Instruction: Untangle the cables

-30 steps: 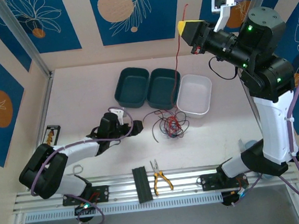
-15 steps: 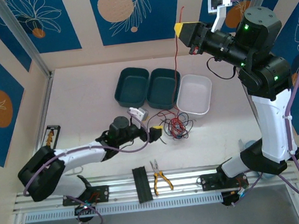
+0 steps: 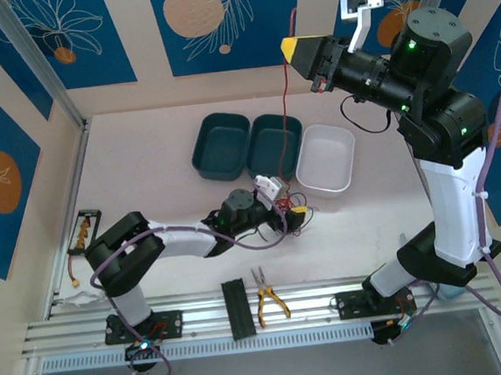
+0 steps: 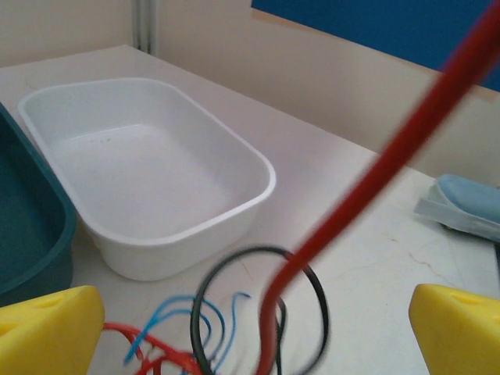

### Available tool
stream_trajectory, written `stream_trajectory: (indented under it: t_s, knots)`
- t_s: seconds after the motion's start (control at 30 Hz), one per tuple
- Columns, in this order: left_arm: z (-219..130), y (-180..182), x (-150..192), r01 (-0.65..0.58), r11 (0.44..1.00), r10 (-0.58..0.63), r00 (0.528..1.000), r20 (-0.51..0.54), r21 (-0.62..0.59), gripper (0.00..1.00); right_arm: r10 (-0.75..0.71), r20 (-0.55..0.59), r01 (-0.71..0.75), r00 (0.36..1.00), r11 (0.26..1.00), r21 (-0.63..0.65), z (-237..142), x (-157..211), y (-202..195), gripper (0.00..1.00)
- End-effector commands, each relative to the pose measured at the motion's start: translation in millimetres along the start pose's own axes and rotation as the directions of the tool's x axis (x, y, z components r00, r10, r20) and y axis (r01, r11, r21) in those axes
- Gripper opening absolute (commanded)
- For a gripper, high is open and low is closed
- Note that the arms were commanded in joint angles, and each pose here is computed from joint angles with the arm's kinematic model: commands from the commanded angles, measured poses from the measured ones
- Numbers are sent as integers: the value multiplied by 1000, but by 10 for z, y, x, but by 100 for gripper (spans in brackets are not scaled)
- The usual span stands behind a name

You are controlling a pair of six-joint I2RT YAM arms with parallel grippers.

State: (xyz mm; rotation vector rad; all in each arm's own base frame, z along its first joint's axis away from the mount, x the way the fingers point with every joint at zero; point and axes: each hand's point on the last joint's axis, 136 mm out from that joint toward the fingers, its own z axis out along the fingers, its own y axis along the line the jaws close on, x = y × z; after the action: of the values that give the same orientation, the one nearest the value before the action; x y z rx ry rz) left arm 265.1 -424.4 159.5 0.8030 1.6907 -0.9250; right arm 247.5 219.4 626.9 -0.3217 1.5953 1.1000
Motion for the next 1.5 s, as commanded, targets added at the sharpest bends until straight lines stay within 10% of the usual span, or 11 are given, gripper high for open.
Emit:
stream_trajectory:
  t_s: [0.0, 0.23, 0.77, 1.1, 1.47]
  knots:
    - [87, 93, -2, -11, 998, 10, 1000, -10, -55, 97, -8, 28, 9, 1000, 1000, -25, -96, -78, 117, 0]
    - [-81, 311, 414, 2, 990, -18, 994, -110, -144, 77, -35, 81, 36, 996, 999, -8, -258, -193, 171, 0]
    - [-583, 707, 1108, 236, 928, -278, 954, -114, -289, 74, -99, 181, 88, 978, 994, 66, -529, -401, 184, 0]
    - [-716, 910, 1204, 382, 871, -413, 910, -41, -308, 23, -154, 245, 126, 957, 984, 128, -785, -529, 199, 0]
    - [-966, 1085, 1291, 425, 821, -459, 888, 1, -381, 29, -246, 298, 172, 922, 952, 255, -1058, -649, 109, 0]
